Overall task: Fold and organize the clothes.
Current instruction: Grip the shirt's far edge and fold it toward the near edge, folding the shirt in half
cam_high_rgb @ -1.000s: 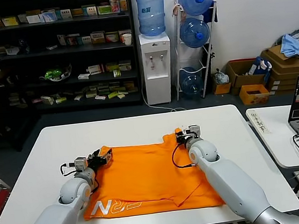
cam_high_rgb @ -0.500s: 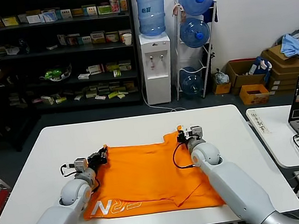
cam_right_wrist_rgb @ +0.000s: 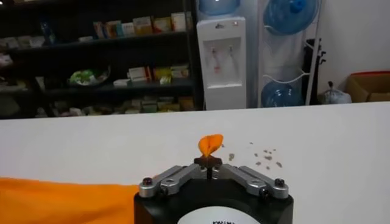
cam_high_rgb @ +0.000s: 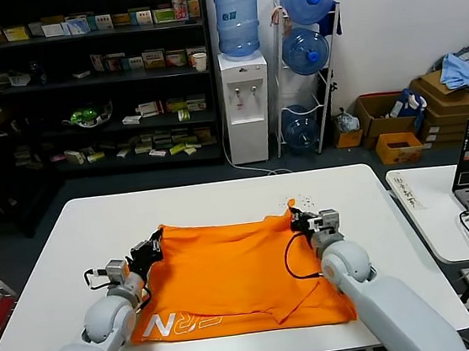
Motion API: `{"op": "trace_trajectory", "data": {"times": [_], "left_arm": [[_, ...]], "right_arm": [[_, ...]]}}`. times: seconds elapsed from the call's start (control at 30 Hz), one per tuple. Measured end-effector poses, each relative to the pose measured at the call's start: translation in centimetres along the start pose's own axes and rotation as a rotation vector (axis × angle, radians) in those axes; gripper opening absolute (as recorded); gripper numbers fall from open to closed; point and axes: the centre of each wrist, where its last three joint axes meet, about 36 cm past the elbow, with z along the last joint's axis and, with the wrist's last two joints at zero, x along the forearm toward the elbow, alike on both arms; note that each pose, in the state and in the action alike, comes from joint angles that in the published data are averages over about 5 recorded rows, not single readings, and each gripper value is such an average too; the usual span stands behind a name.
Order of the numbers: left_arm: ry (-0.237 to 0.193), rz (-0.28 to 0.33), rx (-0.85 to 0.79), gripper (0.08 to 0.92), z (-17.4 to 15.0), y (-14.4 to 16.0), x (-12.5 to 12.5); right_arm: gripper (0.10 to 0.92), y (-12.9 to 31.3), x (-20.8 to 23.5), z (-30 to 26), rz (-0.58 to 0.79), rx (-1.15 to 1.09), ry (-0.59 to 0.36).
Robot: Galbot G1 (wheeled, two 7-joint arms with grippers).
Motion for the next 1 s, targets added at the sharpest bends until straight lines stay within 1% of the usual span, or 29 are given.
{"op": "trace_trajectory", "data": {"times": [0.3, 0.5, 0.73, 1.0], "left_arm": [[-0.058, 0.022, 0.004, 0.091, 0.0, -1.2, 4.5], [-0.077, 0.016, -0.009, 0.091, -0.3, -1.6, 7.3], [-0.075, 0.010, -0.009, 0.091, 0.3, -2.0, 10.2], [-0.042, -0.004, -0.001, 0.091, 1.5, -2.6, 13.0]], "right_arm": [[0.126, -0.4, 6.7, 1.2, -0.012, 0.014, 0.000], [0.126, -0.1, 10.4, 1.7, -0.009, 0.016, 0.016], [0.126, 0.5, 13.5, 2.2, -0.008, 0.003, 0.043], [0.138, 0.7, 16.1, 2.2, -0.002, 0.006, 0.071]]}}
